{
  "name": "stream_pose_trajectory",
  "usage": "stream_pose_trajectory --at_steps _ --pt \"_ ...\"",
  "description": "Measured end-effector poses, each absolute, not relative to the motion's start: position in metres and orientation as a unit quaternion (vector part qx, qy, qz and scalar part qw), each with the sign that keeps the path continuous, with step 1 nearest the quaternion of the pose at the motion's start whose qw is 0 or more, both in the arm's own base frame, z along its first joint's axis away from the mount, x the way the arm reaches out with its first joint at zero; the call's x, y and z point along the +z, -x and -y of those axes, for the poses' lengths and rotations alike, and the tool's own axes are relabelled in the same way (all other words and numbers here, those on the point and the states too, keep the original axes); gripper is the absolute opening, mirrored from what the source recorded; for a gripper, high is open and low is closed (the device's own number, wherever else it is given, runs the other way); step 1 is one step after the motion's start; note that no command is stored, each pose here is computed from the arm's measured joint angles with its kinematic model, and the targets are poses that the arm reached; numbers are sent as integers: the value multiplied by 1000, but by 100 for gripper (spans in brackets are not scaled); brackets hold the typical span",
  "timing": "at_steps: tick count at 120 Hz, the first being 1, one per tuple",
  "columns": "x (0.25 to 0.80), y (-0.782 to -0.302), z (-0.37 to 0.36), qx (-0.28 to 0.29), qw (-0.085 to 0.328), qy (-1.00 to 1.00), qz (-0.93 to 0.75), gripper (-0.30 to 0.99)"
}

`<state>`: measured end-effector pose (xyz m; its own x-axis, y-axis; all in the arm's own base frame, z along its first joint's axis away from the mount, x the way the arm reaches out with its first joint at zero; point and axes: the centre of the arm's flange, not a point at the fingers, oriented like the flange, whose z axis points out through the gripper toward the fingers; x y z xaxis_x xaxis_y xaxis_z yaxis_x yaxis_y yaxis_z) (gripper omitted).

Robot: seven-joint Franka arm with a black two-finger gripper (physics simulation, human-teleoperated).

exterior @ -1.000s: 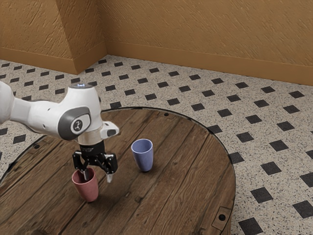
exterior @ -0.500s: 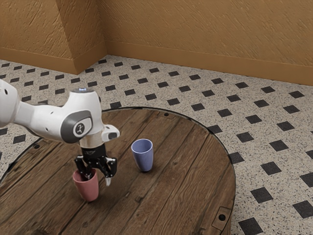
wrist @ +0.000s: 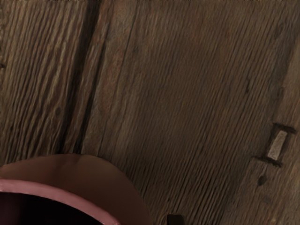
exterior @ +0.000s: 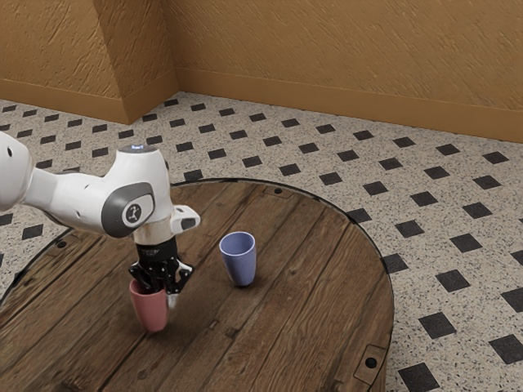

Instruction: Place the left cup onto the right cup

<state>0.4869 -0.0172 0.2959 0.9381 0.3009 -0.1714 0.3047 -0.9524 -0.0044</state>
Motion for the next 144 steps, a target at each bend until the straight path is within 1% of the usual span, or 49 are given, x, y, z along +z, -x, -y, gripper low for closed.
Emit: stream_pose_trajectory --at_steps 13,41,61,76,96,118,144 --pt "297 -487 17 -83 4 -984 -155 -8" --pt "317 -489 16 -60 -11 -986 -155 -8" --pt "345 -494 15 -31 -23 -987 -153 -9" --pt "379 -513 18 -3 -35 -989 -144 -9" --pt "413 -529 30 15 -51 -991 -125 -9" --pt "435 -540 51 21 -61 -992 -104 -9" --pt "439 -551 80 19 -63 -995 -77 -9"
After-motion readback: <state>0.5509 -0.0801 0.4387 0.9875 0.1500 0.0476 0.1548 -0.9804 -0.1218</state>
